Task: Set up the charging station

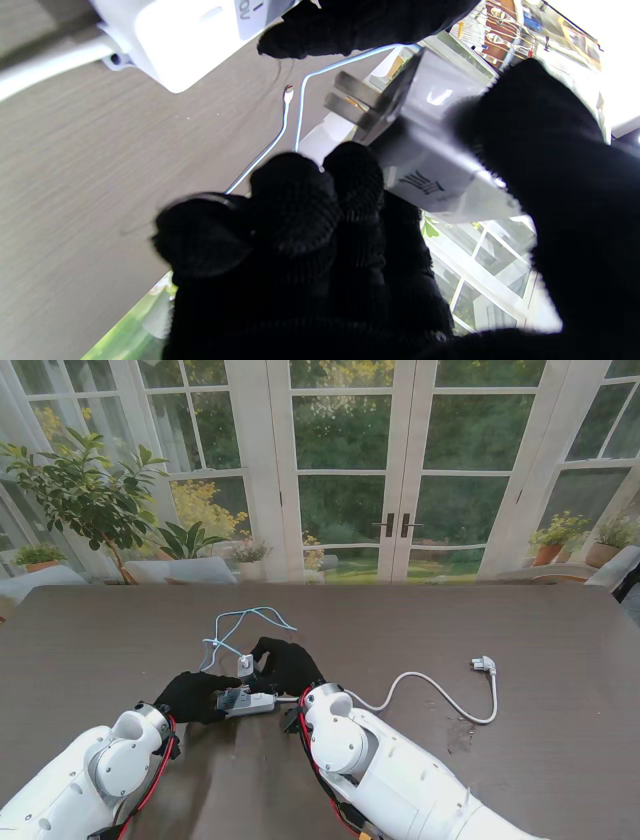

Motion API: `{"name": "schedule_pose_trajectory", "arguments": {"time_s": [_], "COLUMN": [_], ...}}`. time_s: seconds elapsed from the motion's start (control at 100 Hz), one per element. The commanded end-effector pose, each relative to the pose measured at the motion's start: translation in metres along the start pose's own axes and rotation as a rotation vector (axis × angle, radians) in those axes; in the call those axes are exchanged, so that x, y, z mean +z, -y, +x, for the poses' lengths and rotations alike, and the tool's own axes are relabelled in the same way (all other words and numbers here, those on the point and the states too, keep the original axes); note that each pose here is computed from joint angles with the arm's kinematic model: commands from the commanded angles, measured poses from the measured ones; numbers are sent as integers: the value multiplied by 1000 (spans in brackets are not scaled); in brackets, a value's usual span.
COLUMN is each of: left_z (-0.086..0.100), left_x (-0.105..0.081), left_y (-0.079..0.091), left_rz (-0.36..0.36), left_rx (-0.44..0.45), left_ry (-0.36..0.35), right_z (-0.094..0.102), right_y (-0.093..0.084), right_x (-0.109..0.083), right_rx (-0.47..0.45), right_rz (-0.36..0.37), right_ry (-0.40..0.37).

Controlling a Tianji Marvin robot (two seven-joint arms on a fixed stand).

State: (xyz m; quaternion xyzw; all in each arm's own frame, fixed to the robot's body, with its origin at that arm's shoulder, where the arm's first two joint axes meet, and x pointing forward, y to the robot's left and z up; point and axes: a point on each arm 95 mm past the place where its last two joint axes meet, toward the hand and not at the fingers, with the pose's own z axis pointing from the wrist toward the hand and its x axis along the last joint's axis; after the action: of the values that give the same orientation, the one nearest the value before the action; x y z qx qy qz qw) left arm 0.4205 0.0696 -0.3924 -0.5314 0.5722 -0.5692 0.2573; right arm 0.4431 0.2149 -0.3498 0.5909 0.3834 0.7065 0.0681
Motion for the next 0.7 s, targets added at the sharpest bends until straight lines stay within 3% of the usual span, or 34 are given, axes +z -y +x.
{"name": "schedule_pose_trajectory", "arguments": {"time_s": [0.0, 0.69], "left_z": [1, 3], "left_x": [2, 8], "left_y": [-4, -18], "left_rz": [-17, -44], "left_rx": [-1, -14], "left_ry": [-6, -27], "right_z": [3, -1], "right_y": [4, 22], "right_x": [0, 5], "right_rx": [11, -16], "right_rz": [16, 34], "right_ry": [-8, -19]}}
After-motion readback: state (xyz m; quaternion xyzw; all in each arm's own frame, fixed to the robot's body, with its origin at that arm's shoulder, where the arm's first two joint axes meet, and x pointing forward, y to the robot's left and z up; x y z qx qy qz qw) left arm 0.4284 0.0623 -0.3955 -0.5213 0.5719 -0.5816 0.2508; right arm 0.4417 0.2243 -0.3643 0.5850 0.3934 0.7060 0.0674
